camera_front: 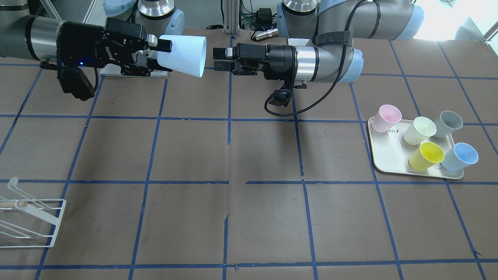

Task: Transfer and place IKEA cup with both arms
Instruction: 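Carry the cup toward the center while the left gripper reaches toward it, then close the left gripper on the cup's open end beside the right gripper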

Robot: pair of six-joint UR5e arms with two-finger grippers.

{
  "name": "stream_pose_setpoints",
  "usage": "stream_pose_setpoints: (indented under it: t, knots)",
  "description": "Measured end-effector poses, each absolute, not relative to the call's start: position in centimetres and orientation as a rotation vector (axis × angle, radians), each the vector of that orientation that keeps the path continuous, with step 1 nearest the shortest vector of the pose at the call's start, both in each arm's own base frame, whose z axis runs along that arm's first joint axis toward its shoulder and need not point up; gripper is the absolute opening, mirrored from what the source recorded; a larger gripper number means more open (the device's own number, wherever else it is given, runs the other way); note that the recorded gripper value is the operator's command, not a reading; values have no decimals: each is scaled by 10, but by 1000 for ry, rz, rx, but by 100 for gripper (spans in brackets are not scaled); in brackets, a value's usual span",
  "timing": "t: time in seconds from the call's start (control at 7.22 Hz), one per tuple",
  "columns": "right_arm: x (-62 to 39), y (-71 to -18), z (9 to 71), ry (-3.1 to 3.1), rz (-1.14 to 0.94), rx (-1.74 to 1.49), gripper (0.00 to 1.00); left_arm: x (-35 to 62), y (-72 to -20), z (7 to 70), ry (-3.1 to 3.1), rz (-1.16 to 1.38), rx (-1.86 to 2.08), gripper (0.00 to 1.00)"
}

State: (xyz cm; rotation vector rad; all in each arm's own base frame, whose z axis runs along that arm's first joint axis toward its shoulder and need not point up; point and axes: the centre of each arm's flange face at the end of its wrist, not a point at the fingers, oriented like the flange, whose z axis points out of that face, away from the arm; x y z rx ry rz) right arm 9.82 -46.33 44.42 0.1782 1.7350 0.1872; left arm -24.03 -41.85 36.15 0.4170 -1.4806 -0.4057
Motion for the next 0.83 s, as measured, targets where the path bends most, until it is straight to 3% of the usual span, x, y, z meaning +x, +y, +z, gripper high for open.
stream_pose_setpoints:
  t: [0.55, 0.83]
  knots:
    - [112, -456, 434, 1726, 232, 179, 49, -249, -421, 360, -1470, -391, 382, 100]
    - [118, -455, 433, 1729, 252, 171, 49, -258, -420, 364, -1427, -379, 370, 93]
